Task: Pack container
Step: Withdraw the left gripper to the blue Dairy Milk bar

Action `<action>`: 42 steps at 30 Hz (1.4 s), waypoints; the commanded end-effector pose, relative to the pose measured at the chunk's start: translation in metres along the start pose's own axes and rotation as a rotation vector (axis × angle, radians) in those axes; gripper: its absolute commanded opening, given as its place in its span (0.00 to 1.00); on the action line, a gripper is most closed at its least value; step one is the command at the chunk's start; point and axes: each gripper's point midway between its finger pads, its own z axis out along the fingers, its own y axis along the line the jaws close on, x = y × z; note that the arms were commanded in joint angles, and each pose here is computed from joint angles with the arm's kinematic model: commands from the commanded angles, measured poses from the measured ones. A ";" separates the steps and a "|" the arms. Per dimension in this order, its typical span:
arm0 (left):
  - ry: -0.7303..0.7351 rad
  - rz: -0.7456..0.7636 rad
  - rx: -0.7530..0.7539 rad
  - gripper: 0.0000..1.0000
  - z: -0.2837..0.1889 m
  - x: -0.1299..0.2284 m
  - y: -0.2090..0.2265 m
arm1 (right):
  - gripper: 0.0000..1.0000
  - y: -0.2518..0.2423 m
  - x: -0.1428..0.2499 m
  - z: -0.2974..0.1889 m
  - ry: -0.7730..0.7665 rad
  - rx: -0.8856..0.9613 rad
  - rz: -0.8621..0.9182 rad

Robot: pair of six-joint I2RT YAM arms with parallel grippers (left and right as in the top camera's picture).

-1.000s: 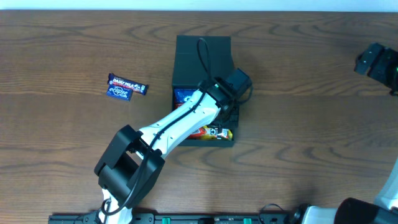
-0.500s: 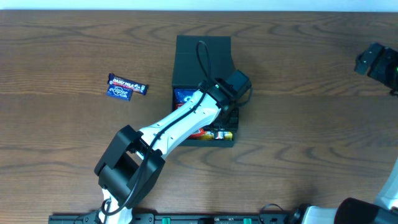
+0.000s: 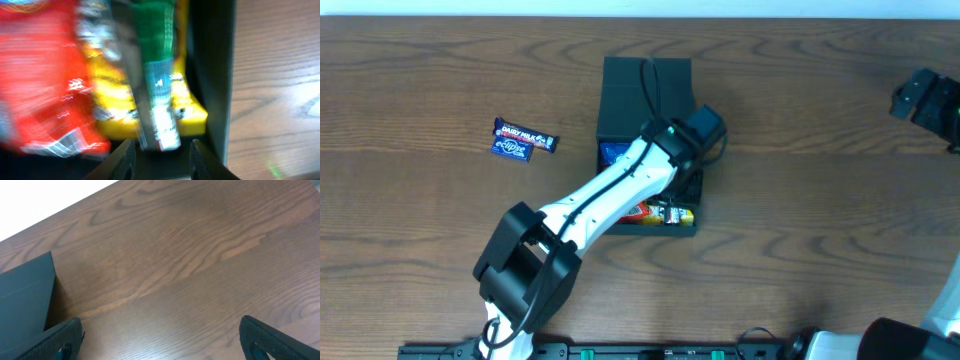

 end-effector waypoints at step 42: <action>-0.257 -1.217 -0.167 0.68 0.031 -0.151 0.325 | 0.99 0.052 0.034 0.009 0.144 -0.342 -0.246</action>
